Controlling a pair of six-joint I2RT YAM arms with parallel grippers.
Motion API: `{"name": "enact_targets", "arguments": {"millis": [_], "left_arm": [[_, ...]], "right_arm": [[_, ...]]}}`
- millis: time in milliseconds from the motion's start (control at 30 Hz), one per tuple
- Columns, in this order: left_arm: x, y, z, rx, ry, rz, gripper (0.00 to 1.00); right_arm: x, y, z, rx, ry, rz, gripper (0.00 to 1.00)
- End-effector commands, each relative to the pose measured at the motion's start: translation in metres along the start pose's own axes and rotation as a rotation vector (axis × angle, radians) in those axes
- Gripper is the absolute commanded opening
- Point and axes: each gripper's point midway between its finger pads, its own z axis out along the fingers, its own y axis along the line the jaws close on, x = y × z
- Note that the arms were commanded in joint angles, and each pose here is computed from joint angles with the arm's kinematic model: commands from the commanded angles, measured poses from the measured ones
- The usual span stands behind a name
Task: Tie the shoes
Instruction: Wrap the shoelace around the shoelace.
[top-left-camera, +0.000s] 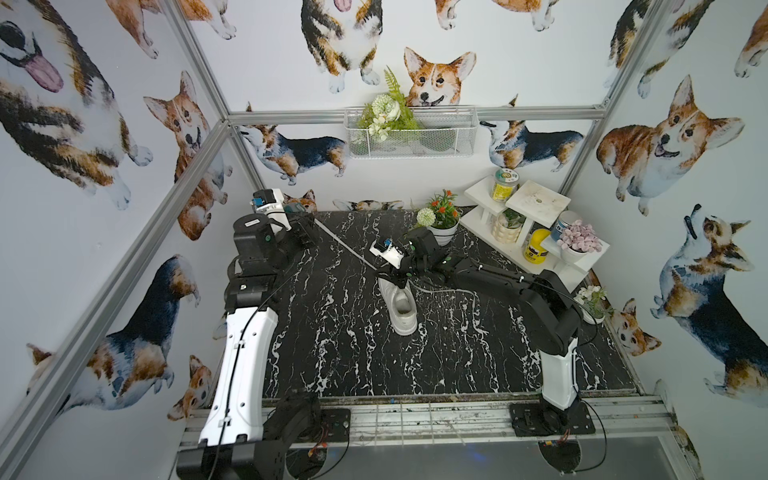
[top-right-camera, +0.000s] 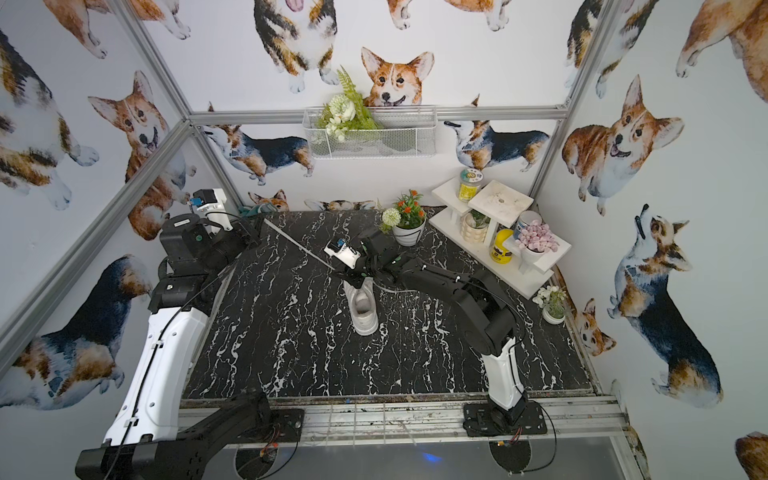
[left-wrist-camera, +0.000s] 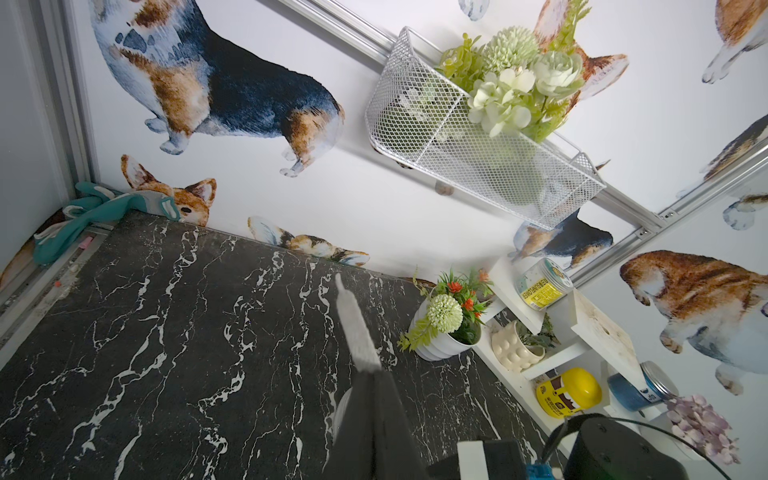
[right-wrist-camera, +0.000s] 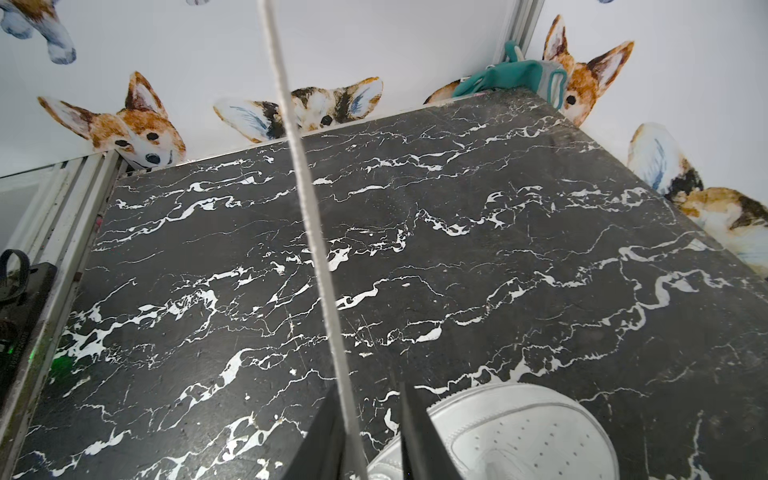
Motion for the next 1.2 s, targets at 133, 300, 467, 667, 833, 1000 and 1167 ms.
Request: {"name": "enact_targets", "arguments": {"millis": [133,300,467,667,833,1000,1167], "left_arm": [[0.002,0.006,-0.003,-0.037,-0.003,0.008,0.0],[0.015,0.022,-0.005,-0.103,0.016,0.018,0.09],[0.021,0.043,-0.023,-0.243,0.021,0.075,0.51],[0.023,0.029,-0.031,-0.186,0.042,0.098,0.58],[0.072,-0.005,-0.007,0.041,0.172,0.021,0.58],[0.132,-0.045,0.015,0.212,0.311,-0.037,0.57],[0.179,-0.083,0.031,0.347,0.432,-0.081,0.56]], "right_arm": [[-0.009,0.006,-0.013,-0.009,-0.017,-0.002,0.0],[-0.007,0.005,-0.027,0.016,-0.016,-0.003,0.0],[0.002,0.002,-0.031,0.029,0.005,0.001,0.0],[0.0,0.001,-0.033,0.037,0.0,0.002,0.0],[0.005,0.0,-0.036,0.047,0.004,0.007,0.0],[0.009,0.001,-0.04,0.054,0.005,0.011,0.0],[0.011,0.0,-0.041,0.067,0.009,0.007,0.0]]}}
